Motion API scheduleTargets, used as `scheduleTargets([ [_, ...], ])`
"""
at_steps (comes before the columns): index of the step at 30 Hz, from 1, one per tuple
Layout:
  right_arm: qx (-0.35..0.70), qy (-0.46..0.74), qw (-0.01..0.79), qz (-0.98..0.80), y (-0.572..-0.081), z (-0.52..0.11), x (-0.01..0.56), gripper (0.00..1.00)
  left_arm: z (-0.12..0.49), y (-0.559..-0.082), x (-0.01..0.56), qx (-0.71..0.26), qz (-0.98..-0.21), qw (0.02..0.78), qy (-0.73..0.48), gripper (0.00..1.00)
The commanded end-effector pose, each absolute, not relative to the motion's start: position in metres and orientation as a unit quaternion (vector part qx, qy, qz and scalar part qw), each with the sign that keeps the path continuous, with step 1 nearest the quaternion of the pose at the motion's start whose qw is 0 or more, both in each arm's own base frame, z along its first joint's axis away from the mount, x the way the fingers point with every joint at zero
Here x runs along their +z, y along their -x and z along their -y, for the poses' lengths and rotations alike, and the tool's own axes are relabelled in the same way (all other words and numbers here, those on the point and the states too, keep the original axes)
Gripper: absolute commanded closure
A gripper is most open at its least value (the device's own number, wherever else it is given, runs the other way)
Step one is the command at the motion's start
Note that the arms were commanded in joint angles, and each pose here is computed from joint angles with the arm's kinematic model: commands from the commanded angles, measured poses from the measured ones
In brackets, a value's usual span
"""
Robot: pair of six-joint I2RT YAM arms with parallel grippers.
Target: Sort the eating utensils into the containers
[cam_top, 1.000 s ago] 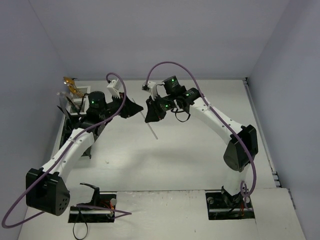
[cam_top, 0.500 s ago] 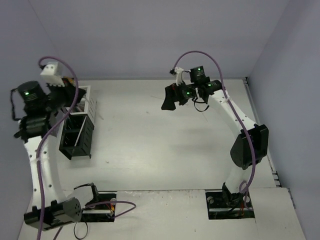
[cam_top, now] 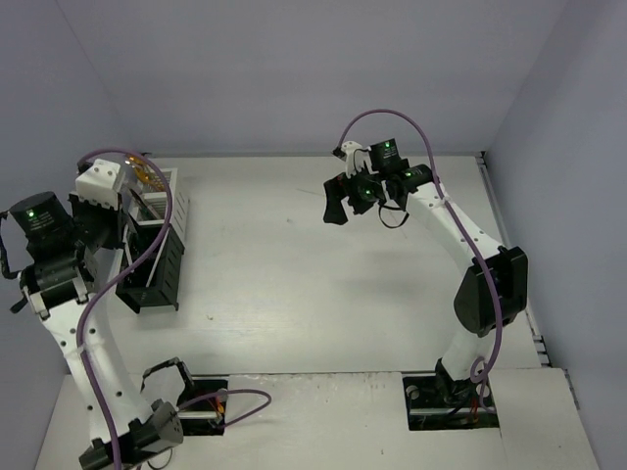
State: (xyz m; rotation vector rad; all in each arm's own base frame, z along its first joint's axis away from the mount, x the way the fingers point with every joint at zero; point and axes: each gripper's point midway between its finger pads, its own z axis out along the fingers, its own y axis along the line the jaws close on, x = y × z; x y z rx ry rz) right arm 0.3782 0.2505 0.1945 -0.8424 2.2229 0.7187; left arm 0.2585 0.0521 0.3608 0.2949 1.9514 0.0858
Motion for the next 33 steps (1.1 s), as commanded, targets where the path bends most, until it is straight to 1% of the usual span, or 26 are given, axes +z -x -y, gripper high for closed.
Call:
scheduleTargets([
  [1, 0.258, 0.328, 0.361, -0.834, -0.384, -0.246, 0.213, 0.04, -0.068, -0.288, 0.344, 0.039, -0.810, 0.566, -0.151, 1.00],
  [7, 0.246, 0.330, 0.353, -0.840, -0.382, -0.241, 0.202, 0.05, -0.069, -0.307, 0.325, 0.003, -0.806, 0.574, -0.145, 1.00],
  [11, 0.220, 0.327, 0.352, -0.849, -0.389, -0.234, 0.192, 0.08, -0.072, -0.310, 0.307, -0.011, -0.815, 0.564, -0.132, 0.99],
  [12, 0.209, 0.325, 0.353, -0.852, -0.392, -0.231, 0.189, 0.09, -0.073, -0.311, 0.302, -0.016, -0.819, 0.558, -0.128, 0.92],
  [15, 0.165, 0.320, 0.354, -0.863, -0.407, -0.220, 0.178, 0.13, -0.073, -0.312, 0.299, -0.027, -0.826, 0.550, -0.119, 0.54],
  [16, 0.143, 0.318, 0.352, -0.868, -0.415, -0.214, 0.171, 0.16, -0.072, -0.312, 0.299, -0.031, -0.827, 0.550, -0.117, 0.44],
  [18, 0.116, 0.316, 0.355, -0.872, -0.429, -0.207, 0.165, 0.20, -0.071, -0.313, 0.303, -0.035, -0.824, 0.552, -0.118, 0.37],
  [22, 0.068, 0.317, 0.355, -0.877, -0.463, -0.191, 0.151, 0.28, -0.067, -0.312, 0.308, -0.041, -0.820, 0.557, -0.122, 0.33],
  [24, 0.045, 0.314, 0.346, -0.883, -0.481, -0.175, 0.135, 0.34, -0.064, -0.310, 0.312, -0.046, -0.817, 0.561, -0.127, 0.33],
  [27, 0.016, 0.329, 0.339, -0.881, -0.506, -0.164, 0.117, 0.39, -0.054, -0.307, 0.318, -0.059, -0.808, 0.570, -0.137, 0.33],
  [31, 0.021, 0.350, 0.348, -0.870, -0.537, -0.166, 0.108, 0.43, -0.046, -0.302, 0.323, -0.072, -0.802, 0.576, -0.142, 0.33],
  [32, 0.028, 0.352, 0.342, -0.871, -0.539, -0.168, 0.098, 0.43, -0.044, -0.299, 0.325, -0.071, -0.800, 0.578, -0.145, 0.33],
  [33, 0.035, 0.353, 0.339, -0.871, -0.544, -0.171, 0.090, 0.41, -0.042, -0.297, 0.325, -0.072, -0.798, 0.580, -0.147, 0.33],
])
